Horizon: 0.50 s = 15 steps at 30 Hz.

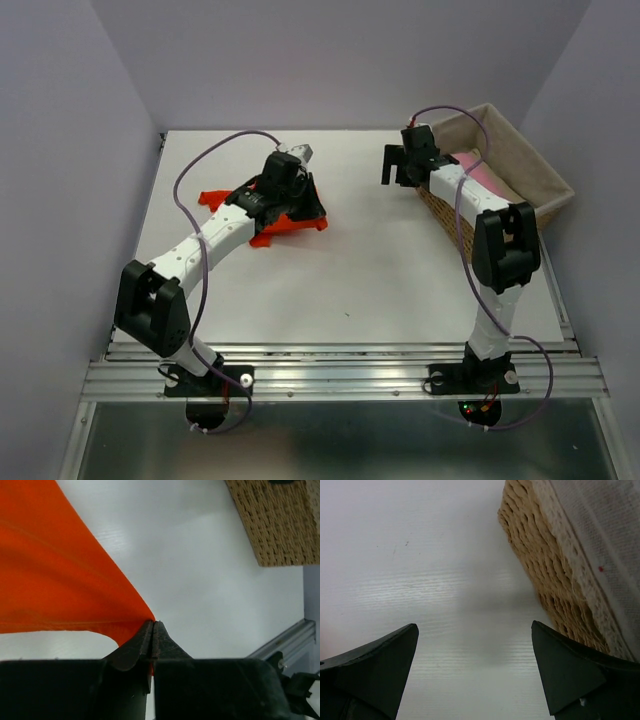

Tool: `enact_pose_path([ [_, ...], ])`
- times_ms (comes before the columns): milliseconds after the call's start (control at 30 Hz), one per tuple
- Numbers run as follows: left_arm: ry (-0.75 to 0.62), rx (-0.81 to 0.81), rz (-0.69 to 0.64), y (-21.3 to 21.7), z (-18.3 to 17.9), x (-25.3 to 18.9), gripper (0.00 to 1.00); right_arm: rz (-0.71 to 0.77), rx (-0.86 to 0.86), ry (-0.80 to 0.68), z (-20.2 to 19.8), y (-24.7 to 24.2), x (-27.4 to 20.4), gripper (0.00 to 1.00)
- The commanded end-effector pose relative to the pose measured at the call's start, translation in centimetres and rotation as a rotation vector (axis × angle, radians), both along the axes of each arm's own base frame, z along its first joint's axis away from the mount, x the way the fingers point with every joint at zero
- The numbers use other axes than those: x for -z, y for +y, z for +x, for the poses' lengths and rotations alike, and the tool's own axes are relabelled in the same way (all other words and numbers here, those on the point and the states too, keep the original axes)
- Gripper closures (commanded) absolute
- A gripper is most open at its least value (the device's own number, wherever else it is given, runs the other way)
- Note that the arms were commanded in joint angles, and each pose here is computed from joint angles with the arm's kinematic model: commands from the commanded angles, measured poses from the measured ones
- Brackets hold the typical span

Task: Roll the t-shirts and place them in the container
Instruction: Pick up the T-shirt at the corner of the board, then place the T-shirt at the center of the board.

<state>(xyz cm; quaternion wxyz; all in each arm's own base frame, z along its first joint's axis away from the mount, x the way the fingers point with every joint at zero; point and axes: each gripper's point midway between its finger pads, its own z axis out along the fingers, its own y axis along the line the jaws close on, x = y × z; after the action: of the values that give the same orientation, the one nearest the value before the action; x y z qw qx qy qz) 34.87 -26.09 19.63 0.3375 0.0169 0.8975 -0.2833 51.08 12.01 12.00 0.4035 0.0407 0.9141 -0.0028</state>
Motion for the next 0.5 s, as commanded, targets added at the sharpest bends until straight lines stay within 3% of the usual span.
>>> enact_pose_path([
  [0, -0.023, 0.056, -0.103, -2.3, -1.8, -2.4, 0.76, 0.155, -0.105, -0.042, -1.0, 3.2, -3.4, 0.00],
  [33, -0.024, 0.060, -0.095, -2.2, -1.9, -2.4, 0.45, 0.189, -0.128, -0.050, -1.3, 3.8, -3.8, 0.00],
  [100, -0.062, 0.018, -0.020, -0.7, -1.1, -3.1, 0.26, 0.276, -0.187, -0.052, -2.8, 5.2, -4.7, 0.00],
  [200, -0.075, -0.080, 0.066, 2.4, 0.4, -3.3, 0.23, 0.330, -0.228, -0.040, -4.9, 6.3, -5.0, 0.00],
  [367, 0.032, -0.296, 0.108, 10.6, 2.5, 0.6, 0.32, 0.379, -0.321, -0.030, -8.3, 9.2, -5.4, 0.00],
  [467, 0.072, -0.395, 0.125, 14.3, 2.7, 2.5, 0.26, 0.381, -0.378, -0.014, -10.9, 11.4, -5.0, 0.00],
])
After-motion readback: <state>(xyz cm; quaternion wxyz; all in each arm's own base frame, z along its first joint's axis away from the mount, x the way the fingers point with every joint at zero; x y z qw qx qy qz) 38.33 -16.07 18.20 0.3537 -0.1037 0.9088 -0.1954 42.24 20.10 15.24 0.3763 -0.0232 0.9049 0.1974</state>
